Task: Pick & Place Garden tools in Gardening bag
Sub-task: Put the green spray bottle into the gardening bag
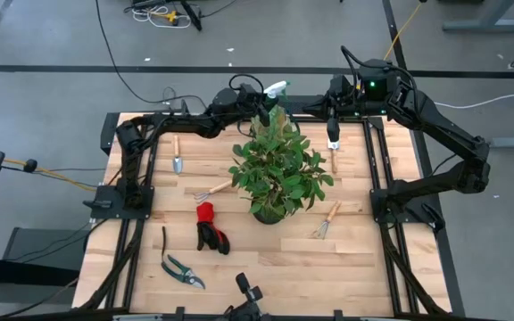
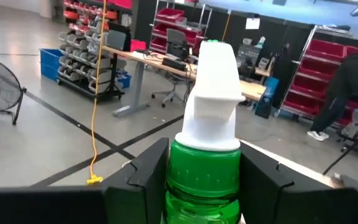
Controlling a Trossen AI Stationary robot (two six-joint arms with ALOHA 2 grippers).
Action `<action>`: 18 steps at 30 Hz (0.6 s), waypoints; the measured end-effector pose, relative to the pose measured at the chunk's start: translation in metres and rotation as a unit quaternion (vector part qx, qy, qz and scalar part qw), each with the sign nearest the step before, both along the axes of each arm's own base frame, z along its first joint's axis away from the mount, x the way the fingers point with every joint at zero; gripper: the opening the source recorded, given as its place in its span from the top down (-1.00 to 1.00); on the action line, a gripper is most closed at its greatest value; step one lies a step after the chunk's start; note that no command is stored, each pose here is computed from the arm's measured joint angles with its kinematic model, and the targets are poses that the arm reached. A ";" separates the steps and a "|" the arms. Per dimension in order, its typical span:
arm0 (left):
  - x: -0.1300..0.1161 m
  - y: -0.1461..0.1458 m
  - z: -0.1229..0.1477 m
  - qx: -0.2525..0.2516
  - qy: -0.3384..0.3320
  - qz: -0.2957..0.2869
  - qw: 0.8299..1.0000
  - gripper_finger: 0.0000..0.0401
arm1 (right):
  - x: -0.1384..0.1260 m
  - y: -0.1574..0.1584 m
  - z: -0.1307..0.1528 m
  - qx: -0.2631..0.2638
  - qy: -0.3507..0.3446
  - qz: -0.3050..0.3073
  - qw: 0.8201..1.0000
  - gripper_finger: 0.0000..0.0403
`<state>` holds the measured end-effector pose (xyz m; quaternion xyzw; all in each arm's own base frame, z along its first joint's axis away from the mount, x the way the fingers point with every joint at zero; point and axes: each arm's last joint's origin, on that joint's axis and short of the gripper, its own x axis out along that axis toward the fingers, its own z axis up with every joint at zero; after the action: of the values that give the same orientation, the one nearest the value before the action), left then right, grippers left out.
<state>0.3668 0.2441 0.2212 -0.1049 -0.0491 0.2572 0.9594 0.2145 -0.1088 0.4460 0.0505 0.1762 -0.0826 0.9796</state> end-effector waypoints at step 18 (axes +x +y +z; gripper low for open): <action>0.004 0.001 -0.011 0.005 -0.004 0.030 1.000 0.20 | 0.000 0.000 0.000 0.009 -0.002 -0.004 1.000 0.96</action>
<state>0.3708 0.2453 0.2102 -0.0994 -0.0577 0.2854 0.9515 0.2146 -0.1088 0.4461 0.0603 0.1747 -0.0845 0.9791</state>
